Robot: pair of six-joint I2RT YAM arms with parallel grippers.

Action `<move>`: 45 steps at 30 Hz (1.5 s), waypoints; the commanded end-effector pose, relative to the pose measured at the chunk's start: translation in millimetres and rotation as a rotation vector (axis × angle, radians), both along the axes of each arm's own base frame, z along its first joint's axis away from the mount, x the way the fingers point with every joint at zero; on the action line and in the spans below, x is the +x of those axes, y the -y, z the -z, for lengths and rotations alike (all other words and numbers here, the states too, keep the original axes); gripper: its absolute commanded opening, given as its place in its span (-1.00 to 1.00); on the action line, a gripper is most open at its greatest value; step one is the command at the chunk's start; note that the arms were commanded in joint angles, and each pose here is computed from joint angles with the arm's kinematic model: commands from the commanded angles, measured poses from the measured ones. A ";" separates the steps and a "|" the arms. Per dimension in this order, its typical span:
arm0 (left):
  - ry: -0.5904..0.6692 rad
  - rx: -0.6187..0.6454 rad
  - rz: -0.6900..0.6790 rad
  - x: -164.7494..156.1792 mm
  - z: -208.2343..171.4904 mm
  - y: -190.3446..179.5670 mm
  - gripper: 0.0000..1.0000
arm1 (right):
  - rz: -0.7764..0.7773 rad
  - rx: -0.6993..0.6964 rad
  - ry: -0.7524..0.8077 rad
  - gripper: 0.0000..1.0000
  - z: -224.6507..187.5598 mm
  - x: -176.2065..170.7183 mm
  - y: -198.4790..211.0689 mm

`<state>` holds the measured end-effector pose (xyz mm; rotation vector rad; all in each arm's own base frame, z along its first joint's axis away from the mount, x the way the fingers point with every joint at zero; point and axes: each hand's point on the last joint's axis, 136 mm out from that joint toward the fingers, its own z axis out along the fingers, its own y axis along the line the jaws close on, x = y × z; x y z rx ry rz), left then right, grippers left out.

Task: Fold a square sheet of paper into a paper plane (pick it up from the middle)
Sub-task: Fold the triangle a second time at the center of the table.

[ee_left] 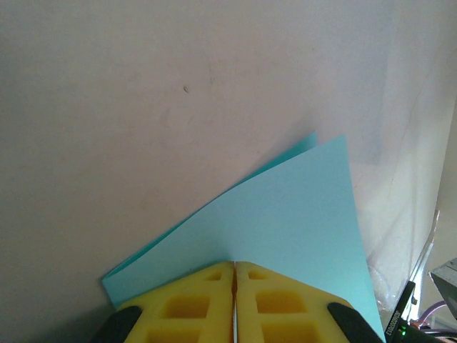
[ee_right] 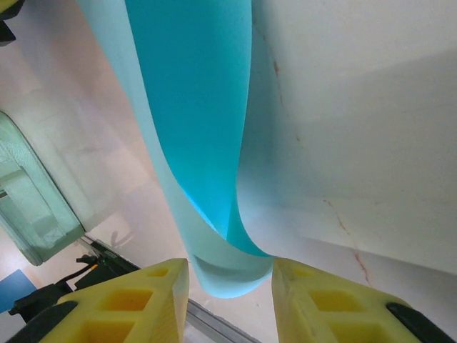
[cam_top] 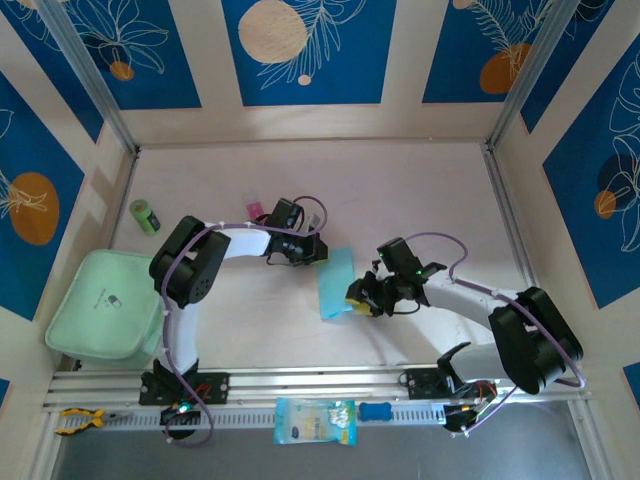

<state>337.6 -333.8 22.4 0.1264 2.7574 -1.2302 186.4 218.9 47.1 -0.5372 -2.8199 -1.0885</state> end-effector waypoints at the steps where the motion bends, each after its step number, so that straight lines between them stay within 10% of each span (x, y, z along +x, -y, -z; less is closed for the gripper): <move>1: -0.117 0.106 -0.022 -20.2 34.2 -21.9 -0.81 | -0.013 0.007 0.003 -0.30 -10.8 0.1 -3.7; 45: -0.113 0.096 -0.021 -20.1 30.6 -20.6 -0.80 | -0.140 0.146 0.174 0.06 -16.6 52.0 -25.5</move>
